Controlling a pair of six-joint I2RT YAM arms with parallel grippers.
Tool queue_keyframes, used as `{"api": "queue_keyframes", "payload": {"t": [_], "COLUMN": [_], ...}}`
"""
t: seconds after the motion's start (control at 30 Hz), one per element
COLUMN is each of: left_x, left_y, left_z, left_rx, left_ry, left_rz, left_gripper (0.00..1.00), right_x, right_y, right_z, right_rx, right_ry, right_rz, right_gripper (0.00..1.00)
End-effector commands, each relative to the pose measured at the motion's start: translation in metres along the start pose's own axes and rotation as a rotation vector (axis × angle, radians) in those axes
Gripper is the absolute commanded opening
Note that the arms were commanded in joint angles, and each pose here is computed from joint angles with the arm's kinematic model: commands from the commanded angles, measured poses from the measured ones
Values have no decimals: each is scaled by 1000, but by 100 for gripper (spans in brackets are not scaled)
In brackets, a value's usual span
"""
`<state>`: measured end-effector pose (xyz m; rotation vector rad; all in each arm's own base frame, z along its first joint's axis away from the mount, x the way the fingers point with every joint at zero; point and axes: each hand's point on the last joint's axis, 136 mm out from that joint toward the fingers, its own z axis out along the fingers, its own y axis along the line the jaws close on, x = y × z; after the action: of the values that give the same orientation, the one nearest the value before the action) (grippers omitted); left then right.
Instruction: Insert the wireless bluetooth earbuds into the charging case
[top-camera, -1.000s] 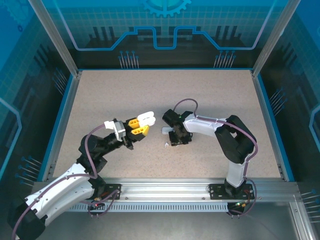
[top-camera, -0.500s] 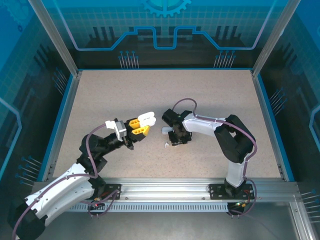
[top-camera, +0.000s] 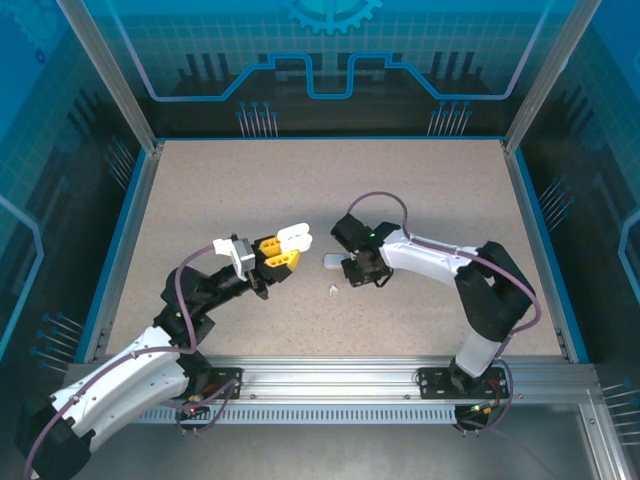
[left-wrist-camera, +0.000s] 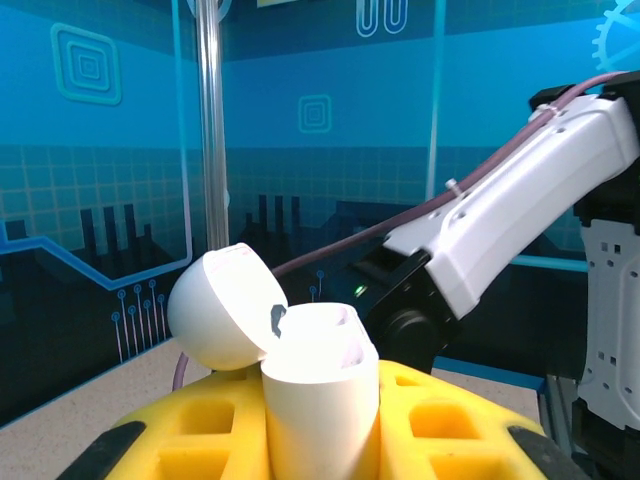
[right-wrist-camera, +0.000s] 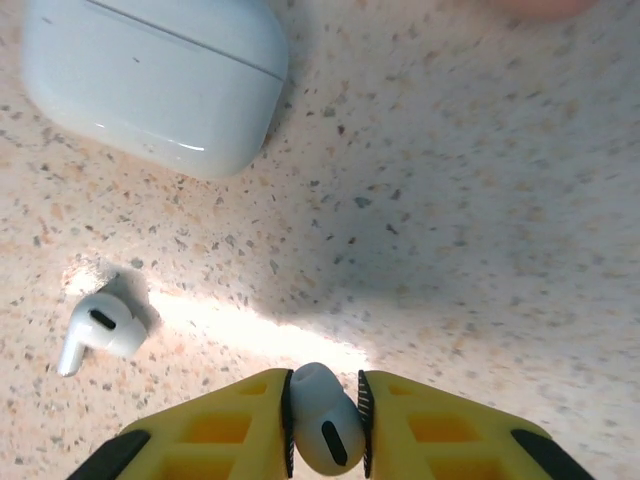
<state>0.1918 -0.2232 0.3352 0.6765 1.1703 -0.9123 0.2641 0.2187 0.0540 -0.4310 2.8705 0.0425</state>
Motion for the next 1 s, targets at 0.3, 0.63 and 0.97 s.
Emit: {"api": "queue_keyframes", "payload": {"t": [0.3, 0.63, 0.97], "left_x": [46, 64, 71], "left_y": [10, 5, -5], "left_z": [2, 15, 28], "left_rx": [-45, 16, 106], "left_ry": [103, 171, 220], "left_rz": [-210, -296, -329], "left_gripper": [9, 9, 9], "right_x": [-28, -41, -39], "right_y": [-8, 19, 54], "right_z": [-101, -211, -254], "right_rx": [-53, -189, -207], "right_ry": [-435, -785, -857], "right_rz": [-304, -598, -810], "right_gripper": [24, 24, 24]}}
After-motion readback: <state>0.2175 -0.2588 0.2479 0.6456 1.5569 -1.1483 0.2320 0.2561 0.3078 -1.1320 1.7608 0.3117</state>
